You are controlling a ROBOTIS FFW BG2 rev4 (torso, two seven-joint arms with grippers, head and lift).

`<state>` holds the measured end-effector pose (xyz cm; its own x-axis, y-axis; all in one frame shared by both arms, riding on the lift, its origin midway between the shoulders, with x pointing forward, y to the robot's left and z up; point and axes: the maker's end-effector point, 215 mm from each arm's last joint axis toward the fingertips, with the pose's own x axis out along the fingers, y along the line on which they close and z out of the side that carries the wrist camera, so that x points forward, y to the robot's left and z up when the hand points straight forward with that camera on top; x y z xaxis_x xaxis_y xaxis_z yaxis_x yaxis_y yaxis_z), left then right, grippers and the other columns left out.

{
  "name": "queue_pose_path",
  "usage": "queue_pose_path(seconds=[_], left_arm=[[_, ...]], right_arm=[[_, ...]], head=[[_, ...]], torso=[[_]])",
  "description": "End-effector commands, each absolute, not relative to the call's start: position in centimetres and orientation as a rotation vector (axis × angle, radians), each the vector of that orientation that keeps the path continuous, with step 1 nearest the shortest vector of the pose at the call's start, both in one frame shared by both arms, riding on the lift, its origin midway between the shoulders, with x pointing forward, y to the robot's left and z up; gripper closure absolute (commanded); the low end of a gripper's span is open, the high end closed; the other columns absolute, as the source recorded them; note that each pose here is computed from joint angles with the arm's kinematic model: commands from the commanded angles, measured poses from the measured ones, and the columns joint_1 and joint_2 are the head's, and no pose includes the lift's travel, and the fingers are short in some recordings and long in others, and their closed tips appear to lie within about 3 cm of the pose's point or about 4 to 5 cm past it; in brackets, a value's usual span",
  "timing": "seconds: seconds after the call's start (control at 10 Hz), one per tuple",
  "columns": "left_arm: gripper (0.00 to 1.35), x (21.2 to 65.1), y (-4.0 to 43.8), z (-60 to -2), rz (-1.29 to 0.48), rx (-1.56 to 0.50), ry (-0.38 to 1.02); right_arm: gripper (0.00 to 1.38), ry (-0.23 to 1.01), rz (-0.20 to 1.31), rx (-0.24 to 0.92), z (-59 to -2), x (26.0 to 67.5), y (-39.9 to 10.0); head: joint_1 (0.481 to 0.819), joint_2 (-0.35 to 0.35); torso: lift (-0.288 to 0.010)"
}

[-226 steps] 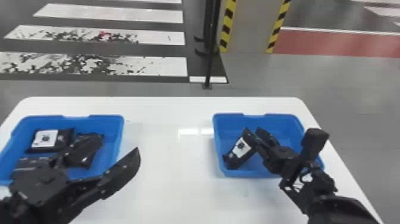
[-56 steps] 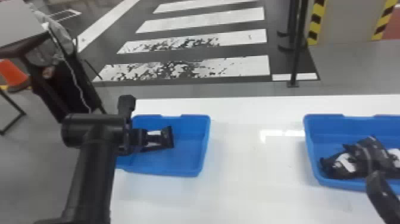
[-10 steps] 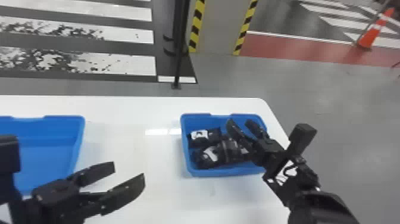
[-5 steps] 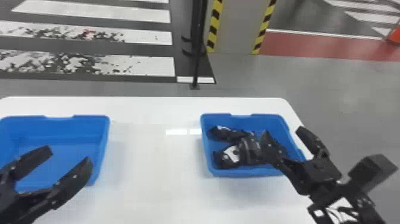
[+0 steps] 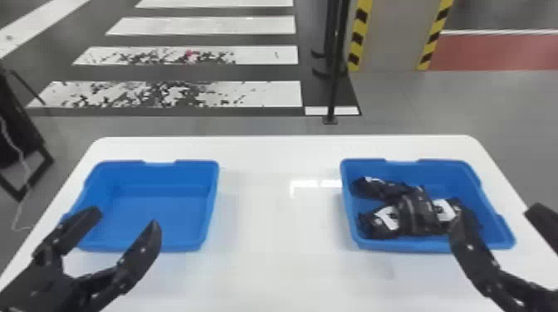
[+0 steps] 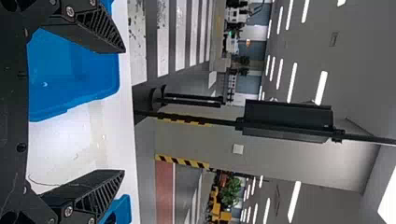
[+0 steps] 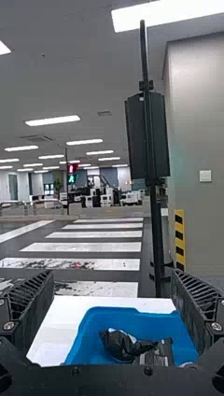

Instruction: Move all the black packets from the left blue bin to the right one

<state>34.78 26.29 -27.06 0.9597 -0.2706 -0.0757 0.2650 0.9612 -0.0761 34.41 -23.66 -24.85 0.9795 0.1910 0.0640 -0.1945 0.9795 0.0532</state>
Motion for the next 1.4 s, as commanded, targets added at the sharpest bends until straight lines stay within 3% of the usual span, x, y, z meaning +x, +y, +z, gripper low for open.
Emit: queue_pose_path(seconds=[0.0,1.3], left_arm=[[0.14,34.5,26.1,-26.6,-0.256,-0.071,0.072],[0.14,34.3,23.9,-28.2,-0.294,-0.132,0.124]], right_arm=[[0.10,-0.024,0.187,0.072,-25.5,32.9,-23.7],[0.11,0.017,0.188,0.115,-27.8,33.0,-22.7]], head=[[0.695,0.044],[0.695,0.026]], torso=[[-0.140],[-0.140]])
